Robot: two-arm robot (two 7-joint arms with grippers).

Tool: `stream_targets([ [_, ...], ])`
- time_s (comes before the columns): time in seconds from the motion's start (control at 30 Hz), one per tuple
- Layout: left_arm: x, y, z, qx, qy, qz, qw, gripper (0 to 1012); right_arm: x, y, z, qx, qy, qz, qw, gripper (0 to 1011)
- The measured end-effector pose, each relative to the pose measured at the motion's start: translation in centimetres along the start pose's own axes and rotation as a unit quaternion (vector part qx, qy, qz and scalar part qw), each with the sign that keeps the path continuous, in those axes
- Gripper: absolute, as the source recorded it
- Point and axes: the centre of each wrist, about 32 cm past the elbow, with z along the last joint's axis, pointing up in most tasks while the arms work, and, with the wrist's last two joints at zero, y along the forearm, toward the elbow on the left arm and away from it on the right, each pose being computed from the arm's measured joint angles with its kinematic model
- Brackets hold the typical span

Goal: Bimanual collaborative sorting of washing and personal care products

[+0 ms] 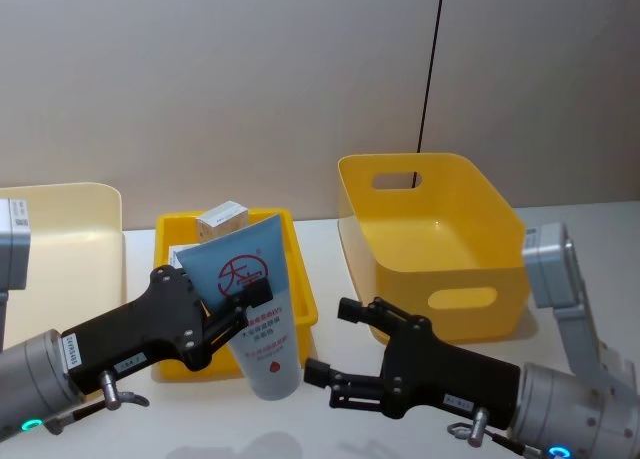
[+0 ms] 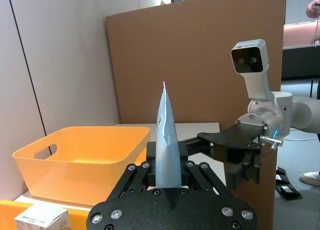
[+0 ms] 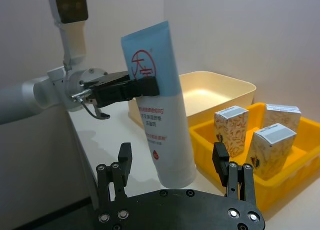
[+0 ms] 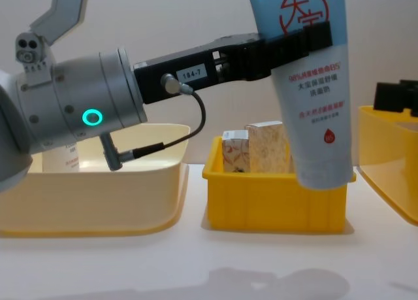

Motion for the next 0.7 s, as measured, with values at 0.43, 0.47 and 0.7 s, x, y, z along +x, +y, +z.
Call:
stream_targets([
  [0.43,0.0,0.0,0.0,0.0,0.0,0.0,1.0,225,0.4,2.2,0.3,-0.018,-0.041,0.036,0.9983,1001],
  [0.47,0.0,0.0,0.0,0.0,0.0,0.0,1.0,225,0.4,2.3,0.4,-0.018,-0.045,0.037,0.9982,1001],
  [0.7,0.0,0.0,0.0,0.0,0.0,0.0,1.0,225,0.4,3.1,0.2,-0.019,-0.057,0.035,0.9976,1001],
])
